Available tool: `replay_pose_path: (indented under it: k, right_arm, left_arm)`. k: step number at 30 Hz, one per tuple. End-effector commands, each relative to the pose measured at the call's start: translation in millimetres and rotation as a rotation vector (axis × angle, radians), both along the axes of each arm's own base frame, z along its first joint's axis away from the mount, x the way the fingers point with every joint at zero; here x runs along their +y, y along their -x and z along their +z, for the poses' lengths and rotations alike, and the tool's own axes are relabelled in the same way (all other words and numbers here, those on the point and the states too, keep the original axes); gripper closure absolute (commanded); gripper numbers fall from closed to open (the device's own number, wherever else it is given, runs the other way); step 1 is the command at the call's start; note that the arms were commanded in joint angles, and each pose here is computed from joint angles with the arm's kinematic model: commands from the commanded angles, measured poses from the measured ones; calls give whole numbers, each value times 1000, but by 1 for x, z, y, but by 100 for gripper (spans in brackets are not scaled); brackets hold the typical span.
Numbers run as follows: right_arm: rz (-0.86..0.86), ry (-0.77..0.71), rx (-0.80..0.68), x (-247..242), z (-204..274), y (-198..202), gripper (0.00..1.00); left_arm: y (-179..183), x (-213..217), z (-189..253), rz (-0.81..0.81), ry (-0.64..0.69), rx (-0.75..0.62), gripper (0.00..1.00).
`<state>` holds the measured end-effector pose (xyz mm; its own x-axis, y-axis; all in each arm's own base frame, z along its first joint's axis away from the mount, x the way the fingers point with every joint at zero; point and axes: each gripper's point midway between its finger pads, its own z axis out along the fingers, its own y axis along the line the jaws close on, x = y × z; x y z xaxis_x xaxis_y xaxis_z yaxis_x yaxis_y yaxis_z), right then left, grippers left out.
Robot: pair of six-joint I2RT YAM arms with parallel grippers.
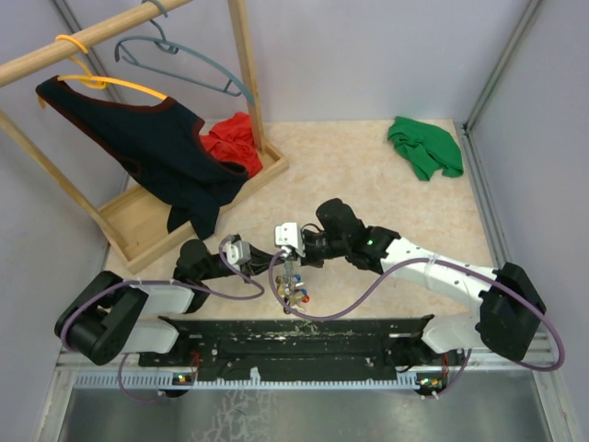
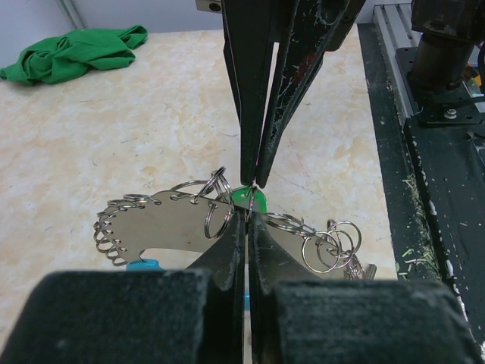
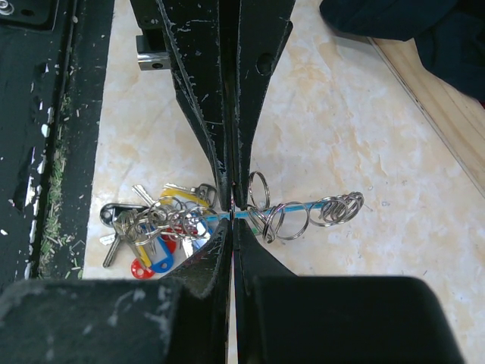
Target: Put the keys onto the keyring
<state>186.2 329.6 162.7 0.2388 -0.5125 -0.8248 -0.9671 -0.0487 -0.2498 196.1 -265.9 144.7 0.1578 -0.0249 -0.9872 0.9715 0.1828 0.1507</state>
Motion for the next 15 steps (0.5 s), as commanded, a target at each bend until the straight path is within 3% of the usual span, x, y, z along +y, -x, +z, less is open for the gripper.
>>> replay_pose_path:
  k: [1,15]
  right_arm:
    - [67,-19,13,9,2,16,100]
    - [31,-26,-7,10,-12,13,100]
  left_arm:
    - [-18,-1,35,59,77,-70,100]
    - [-24,4,49,126,160,-10,100]
